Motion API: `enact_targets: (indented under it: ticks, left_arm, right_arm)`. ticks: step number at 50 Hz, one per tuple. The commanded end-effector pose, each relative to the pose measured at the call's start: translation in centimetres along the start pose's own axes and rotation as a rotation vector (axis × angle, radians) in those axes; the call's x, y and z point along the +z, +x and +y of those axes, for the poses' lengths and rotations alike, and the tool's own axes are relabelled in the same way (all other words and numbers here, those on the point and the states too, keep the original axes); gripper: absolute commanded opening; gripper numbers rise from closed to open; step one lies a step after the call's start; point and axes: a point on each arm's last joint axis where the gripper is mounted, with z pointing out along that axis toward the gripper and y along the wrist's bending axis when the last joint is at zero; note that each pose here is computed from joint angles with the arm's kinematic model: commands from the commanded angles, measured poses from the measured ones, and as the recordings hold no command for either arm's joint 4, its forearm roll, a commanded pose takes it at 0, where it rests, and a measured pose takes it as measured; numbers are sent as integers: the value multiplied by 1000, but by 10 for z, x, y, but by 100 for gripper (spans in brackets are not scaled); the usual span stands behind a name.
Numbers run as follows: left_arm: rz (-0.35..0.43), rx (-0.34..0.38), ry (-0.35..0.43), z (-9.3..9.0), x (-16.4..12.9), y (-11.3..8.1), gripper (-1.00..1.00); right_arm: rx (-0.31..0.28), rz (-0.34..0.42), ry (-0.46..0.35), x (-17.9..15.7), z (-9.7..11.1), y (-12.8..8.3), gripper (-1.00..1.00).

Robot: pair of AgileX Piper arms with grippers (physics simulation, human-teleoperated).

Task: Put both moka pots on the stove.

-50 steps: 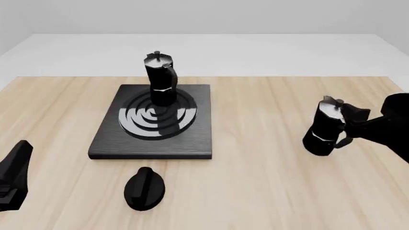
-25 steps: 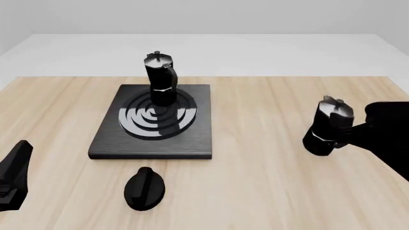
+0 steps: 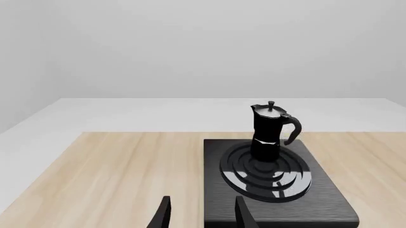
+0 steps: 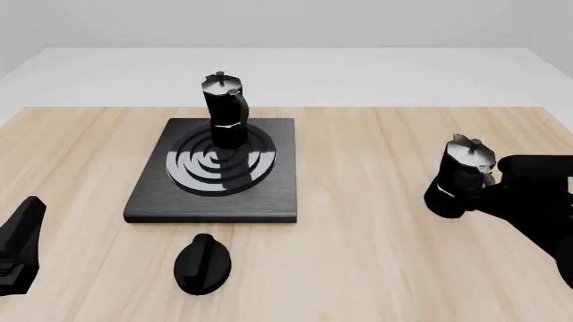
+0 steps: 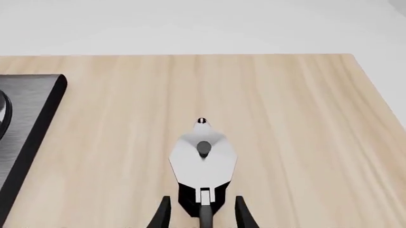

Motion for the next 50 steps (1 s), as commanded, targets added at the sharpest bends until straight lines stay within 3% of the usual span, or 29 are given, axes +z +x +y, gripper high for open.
enact_targets:
  ticks: [1,24,25,50]
  left_arm:
    - [0,0,0,0,0,0,100]
    - [0,0,0,0,0,0,100]
    - [0,0,0,0,0,0,100]
    - [0,0,0,0,0,0,100]
  right_arm:
    - [5,16,3,4,-1,7,100]
    - [-9,16,8,8,-2,6,100]
    - [-28,14,11,8,-3,6,-100]
    - [-52,-10,2,5,0,1,-100]
